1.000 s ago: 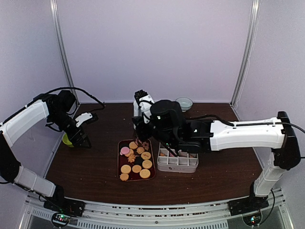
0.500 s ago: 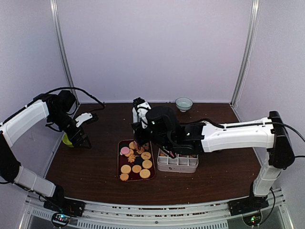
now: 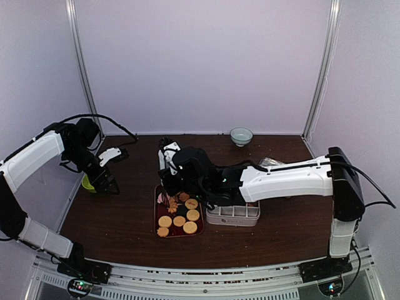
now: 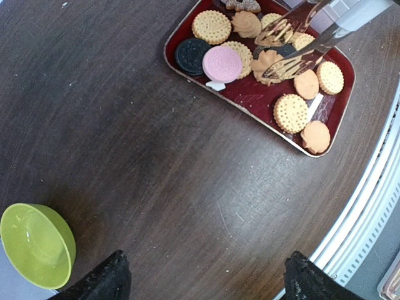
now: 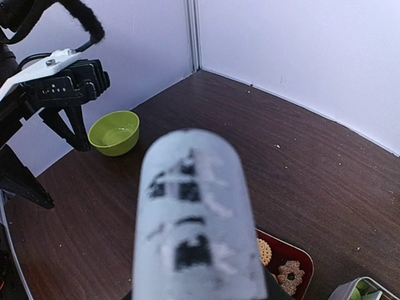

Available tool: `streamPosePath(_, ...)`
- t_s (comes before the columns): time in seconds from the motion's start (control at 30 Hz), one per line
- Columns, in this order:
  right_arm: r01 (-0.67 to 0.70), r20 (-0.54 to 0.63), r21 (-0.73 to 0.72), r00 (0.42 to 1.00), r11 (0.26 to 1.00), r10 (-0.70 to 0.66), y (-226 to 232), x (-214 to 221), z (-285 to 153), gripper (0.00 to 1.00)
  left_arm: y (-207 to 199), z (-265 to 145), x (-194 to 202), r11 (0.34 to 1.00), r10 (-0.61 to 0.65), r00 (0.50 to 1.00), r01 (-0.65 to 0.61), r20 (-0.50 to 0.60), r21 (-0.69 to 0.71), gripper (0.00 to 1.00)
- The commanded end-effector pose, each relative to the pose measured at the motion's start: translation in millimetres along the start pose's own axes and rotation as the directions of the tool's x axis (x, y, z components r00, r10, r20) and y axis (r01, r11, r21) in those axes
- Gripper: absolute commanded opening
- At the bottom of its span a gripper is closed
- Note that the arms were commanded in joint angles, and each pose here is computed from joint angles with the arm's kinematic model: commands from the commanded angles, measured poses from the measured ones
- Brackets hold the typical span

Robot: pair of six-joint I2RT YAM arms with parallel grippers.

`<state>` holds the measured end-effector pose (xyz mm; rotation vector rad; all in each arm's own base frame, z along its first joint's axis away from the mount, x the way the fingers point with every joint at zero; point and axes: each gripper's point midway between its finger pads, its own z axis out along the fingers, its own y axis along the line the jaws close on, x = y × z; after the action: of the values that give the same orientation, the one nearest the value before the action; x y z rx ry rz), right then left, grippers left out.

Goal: Pack the cookies
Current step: Pick up the fake cookies from the plate.

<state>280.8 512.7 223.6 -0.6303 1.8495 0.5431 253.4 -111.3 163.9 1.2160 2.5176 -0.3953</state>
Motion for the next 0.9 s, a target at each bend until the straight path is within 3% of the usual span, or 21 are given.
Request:
streamPosePath(0.0,-0.018,0.026,0.011,1.0,1.0,0.018,-2.8,-10.6,6.1,0.38,-1.8,-4.8,-0.8,1.0,0.014,1.0,-0.014,0.017,-0.001,0.88)
streamPosePath(0.33,-0.026,-0.016,-0.005,1.0,1.0,0.026,-0.8,7.6,10.2,0.36,-2.3,-5.2,0.2,1.0,0.016,1.0,-0.016,0.015,0.0,0.88)
streamPosePath(0.63,-0.03,0.031,0.011,0.999,0.999,0.03,-8.1,-16.2,-7.8,0.13,-2.9,-4.7,-0.9,1.0,0.015,1.0,-0.016,0.017,0.006,0.88)
streamPosePath(0.87,-0.052,0.082,-0.002,0.995,0.999,0.052,-11.1,-43.6,-29.1,0.05,-3.2,-4.9,-0.1,1.0,0.014,1.0,-0.015,0.016,0.007,0.88)
